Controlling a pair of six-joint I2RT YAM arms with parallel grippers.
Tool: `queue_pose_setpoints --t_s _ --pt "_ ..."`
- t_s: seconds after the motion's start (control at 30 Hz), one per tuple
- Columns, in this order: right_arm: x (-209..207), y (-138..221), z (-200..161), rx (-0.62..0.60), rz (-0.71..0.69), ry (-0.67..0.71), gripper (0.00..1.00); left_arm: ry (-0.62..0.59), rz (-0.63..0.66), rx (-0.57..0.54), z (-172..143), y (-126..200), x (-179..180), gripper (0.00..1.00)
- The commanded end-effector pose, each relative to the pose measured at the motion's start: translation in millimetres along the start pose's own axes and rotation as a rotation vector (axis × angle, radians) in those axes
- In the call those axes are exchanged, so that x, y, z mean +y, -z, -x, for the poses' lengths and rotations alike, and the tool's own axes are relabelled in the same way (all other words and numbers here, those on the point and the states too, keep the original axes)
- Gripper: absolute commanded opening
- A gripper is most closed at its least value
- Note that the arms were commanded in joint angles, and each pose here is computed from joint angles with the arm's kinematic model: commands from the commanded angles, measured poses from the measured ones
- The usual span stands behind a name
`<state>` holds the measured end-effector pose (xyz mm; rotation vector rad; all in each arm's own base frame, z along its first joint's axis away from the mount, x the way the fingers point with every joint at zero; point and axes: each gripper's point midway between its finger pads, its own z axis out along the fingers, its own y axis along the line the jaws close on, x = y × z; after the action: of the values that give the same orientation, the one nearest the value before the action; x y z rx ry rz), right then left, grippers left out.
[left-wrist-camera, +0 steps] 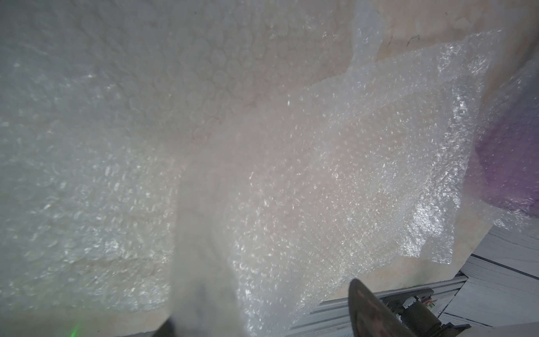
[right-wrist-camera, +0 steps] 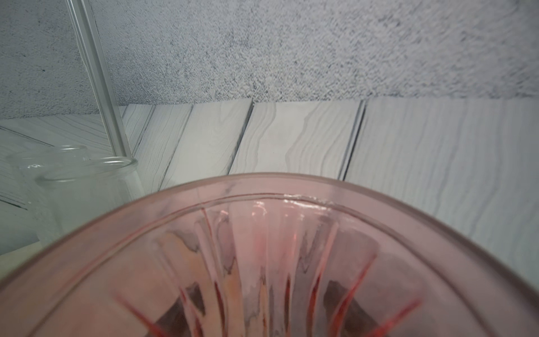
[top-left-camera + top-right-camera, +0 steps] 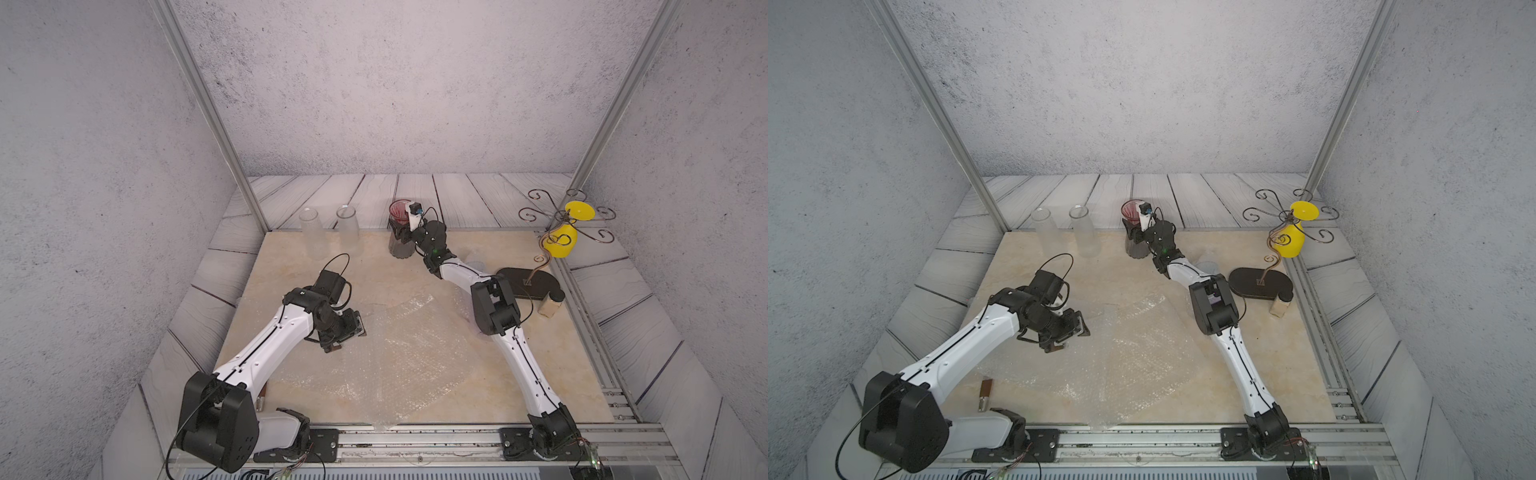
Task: Unwrap the vase from the bubble wrap
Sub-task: Place the vase at the center of the board.
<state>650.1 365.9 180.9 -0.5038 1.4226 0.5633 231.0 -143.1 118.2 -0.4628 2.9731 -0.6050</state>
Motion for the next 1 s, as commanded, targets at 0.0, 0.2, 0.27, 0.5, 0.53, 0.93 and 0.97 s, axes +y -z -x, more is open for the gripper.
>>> queue_pose_setpoints --t_s 0.0,0.2,0.27,0.5,0.53,0.93,0.97 --pt "-8.7 5.6 33.3 -0.004 -0.035 0.012 0.80 0.025 -0.001 0.006 4.7 -0.9 -0.4 0.73" --pt "-8.7 8.3 34.0 0.003 -0.039 0.029 0.99 0.019 -0.002 0.026 6.9 -4.9 -3.8 0.77" --pt "-8.3 9.6 36.8 -0.002 -0.040 0.040 0.99 0.020 -0.005 0.031 6.6 -6.6 -3.9 0.78" --pt "-5.4 14.4 53.0 -0.029 -0.025 0.051 0.99 0.027 0.002 0.032 8.6 -9.8 -0.6 0.79" --pt "-5.0 15.2 57.8 -0.038 -0.022 0.050 0.99 0.028 0.000 0.034 10.0 -11.0 -1.0 0.79" --pt "0.9 33.1 82.3 -0.034 0.005 0.097 0.99 0.036 0.045 -0.022 29.2 -11.7 12.5 0.85" --pt "1.8 36.0 85.0 -0.034 0.007 0.099 0.99 0.040 0.053 -0.026 32.6 -11.5 14.9 0.85"
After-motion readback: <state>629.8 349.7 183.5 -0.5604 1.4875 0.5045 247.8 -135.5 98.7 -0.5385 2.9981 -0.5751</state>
